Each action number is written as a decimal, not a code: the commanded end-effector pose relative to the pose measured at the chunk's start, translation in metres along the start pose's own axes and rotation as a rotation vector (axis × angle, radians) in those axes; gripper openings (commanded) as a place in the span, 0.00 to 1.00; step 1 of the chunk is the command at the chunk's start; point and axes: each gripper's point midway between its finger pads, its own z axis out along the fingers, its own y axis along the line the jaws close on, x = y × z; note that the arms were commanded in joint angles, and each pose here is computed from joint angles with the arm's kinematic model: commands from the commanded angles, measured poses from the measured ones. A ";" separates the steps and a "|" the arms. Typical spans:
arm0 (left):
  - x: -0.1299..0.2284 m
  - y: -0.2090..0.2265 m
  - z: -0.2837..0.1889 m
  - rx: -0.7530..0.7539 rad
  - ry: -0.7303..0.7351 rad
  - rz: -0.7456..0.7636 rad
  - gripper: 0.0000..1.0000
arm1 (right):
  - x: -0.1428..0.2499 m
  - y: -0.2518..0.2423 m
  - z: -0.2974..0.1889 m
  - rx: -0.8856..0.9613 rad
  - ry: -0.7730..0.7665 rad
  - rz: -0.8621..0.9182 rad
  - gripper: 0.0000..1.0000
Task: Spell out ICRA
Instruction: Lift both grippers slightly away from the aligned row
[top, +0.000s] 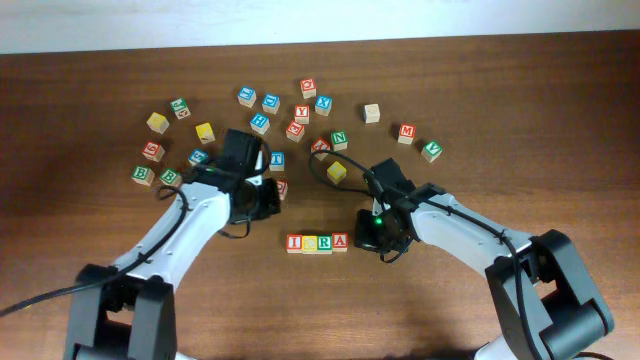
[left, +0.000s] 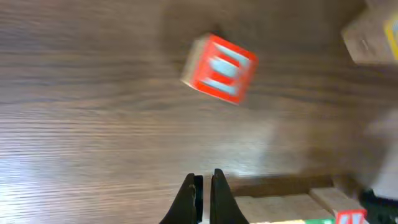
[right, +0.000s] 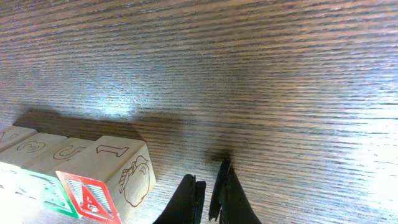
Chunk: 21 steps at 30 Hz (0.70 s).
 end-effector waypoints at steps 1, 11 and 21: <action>0.014 -0.028 0.002 0.040 0.035 0.087 0.00 | 0.005 -0.031 0.011 0.117 0.006 0.021 0.05; 0.040 -0.040 0.027 0.021 0.132 0.125 0.00 | -0.004 -0.041 0.008 0.132 -0.017 0.051 0.05; 0.049 -0.041 0.026 0.038 0.174 0.119 0.00 | -0.006 -0.044 0.007 0.132 -0.020 0.063 0.05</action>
